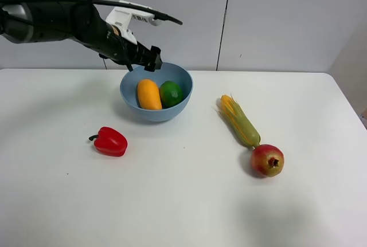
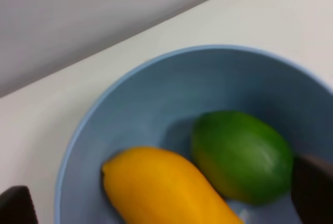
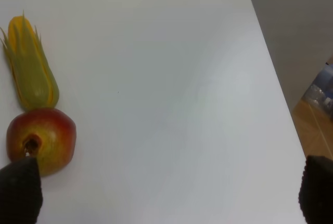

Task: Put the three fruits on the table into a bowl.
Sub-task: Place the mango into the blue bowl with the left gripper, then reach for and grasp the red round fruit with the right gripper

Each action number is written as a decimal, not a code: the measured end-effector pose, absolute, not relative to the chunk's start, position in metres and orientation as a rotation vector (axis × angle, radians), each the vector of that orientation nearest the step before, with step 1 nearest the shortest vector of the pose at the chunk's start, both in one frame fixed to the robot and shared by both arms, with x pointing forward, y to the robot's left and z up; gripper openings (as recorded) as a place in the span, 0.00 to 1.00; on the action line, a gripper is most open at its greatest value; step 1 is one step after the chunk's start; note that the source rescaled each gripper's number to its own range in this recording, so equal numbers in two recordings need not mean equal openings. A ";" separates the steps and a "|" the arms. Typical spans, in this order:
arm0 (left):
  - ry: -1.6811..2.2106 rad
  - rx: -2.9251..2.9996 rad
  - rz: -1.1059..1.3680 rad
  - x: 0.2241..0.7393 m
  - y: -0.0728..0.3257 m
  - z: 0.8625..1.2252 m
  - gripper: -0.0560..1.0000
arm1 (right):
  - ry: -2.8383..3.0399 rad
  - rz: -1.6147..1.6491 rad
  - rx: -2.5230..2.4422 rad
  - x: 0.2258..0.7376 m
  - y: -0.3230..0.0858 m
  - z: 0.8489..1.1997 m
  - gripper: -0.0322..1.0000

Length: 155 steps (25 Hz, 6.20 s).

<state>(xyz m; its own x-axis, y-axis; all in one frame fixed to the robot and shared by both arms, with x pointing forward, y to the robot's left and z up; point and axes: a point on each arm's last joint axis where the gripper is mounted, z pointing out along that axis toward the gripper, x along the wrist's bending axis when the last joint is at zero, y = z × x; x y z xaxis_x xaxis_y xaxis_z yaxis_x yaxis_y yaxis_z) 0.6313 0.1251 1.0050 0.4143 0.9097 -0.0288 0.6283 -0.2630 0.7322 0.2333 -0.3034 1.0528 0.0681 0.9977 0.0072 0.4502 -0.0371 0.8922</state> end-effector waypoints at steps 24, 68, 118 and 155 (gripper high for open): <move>1.609 1.983 0.876 0.567 0.312 1.136 0.98 | 1.481 0.918 1.593 0.233 -0.303 1.053 1.00; 1.526 1.565 1.003 0.232 0.295 1.055 0.98 | 1.481 0.918 1.593 0.233 -0.303 1.053 1.00; 1.527 1.563 1.000 0.233 0.295 1.055 0.98 | 1.613 0.891 1.731 0.258 -0.297 1.051 1.00; 1.527 1.563 1.000 0.233 0.295 1.055 0.98 | 2.066 0.362 2.460 0.468 -0.235 0.992 1.00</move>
